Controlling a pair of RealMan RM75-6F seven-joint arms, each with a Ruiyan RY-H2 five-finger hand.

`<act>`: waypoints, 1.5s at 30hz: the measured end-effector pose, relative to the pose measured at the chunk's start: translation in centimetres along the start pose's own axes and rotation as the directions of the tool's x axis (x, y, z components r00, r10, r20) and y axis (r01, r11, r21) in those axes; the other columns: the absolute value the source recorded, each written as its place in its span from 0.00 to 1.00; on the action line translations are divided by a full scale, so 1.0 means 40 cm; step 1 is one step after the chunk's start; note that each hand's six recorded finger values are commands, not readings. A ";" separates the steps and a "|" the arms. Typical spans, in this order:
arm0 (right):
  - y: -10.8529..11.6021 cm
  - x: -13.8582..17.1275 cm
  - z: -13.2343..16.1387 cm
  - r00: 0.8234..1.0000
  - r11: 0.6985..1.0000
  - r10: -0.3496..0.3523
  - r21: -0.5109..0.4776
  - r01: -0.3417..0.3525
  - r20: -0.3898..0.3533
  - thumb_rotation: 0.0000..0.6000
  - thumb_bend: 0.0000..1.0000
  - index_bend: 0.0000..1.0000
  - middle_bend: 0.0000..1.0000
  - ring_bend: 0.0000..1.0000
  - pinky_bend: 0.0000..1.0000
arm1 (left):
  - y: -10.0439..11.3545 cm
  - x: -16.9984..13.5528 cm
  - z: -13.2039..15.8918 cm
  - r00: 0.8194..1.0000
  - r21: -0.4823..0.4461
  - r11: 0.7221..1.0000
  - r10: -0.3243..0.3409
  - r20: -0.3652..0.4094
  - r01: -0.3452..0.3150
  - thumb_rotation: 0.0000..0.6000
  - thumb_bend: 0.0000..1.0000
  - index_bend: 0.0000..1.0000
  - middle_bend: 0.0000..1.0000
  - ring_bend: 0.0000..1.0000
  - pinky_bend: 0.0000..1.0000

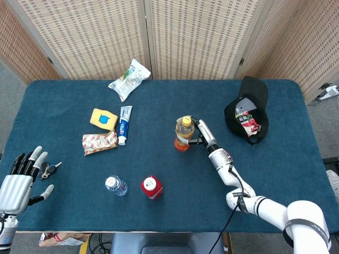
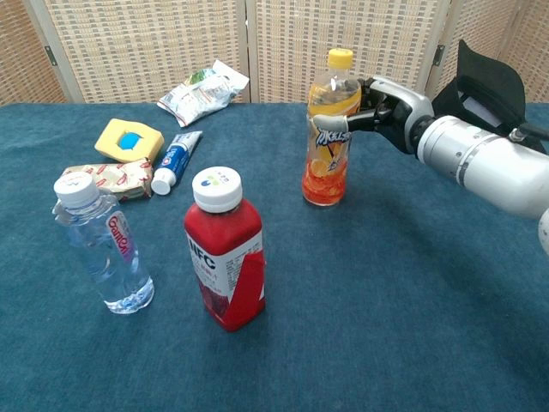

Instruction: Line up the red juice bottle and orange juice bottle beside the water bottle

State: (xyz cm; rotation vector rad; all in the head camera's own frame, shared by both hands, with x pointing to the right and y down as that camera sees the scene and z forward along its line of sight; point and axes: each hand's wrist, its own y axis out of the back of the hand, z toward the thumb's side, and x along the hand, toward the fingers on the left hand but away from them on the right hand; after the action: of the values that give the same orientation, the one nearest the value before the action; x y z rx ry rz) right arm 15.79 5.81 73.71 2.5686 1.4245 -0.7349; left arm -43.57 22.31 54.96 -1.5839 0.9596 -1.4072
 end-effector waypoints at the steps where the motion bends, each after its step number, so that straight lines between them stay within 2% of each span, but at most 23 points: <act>1: 0.002 0.007 0.005 1.000 1.000 0.009 0.001 -0.009 -0.004 1.00 0.41 0.51 0.44 0.35 0.38 | 0.001 0.002 0.002 1.000 0.000 1.000 0.001 0.002 -0.001 1.00 0.22 0.00 0.00 0.00 0.00; 6: 0.011 0.049 0.029 0.998 0.998 0.060 0.003 -0.060 -0.025 1.00 0.41 0.52 0.44 0.36 0.40 | 0.004 0.006 0.007 1.000 0.004 1.000 0.005 0.007 -0.005 1.00 0.22 0.00 0.00 0.00 0.00; 12: 0.021 0.132 0.071 0.985 0.986 0.166 0.010 -0.165 -0.046 1.00 0.41 0.52 0.44 0.36 0.40 | 0.005 0.005 0.014 1.000 0.005 1.000 0.006 0.005 -0.006 1.00 0.22 0.00 0.00 0.00 0.00; 19: -0.015 0.236 0.081 0.948 0.949 0.315 0.050 -0.312 -0.051 1.00 0.39 0.52 0.44 0.36 0.40 | 0.006 0.003 0.025 1.000 0.009 1.000 0.006 0.011 -0.006 1.00 0.22 0.00 0.00 0.00 0.00; 25: -0.063 0.285 0.067 0.918 0.918 0.393 0.073 -0.389 -0.056 1.00 0.36 0.52 0.44 0.36 0.40 | 0.008 -0.002 0.026 1.000 0.007 1.000 0.007 0.010 -0.007 1.00 0.22 0.00 0.00 0.00 0.00; 34: -0.095 0.303 0.046 0.898 0.897 0.437 0.090 -0.432 -0.054 1.00 0.36 0.52 0.44 0.36 0.40 | 0.010 -0.008 0.021 1.000 0.005 1.000 0.010 0.005 -0.010 1.00 0.22 0.00 0.00 0.00 0.00; 45: -0.111 0.321 0.028 0.882 0.879 0.470 0.117 -0.462 -0.042 1.00 0.36 0.52 0.43 0.36 0.40 | 0.010 -0.012 0.020 1.000 0.004 1.000 0.010 0.008 -0.010 1.00 0.22 0.00 0.00 0.00 0.00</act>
State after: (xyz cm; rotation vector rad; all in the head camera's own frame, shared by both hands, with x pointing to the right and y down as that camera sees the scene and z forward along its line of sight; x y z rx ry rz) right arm 17.39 17.75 67.36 2.8709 0.7313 -0.6574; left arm -42.82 22.65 54.34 -1.5791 0.9579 -1.3941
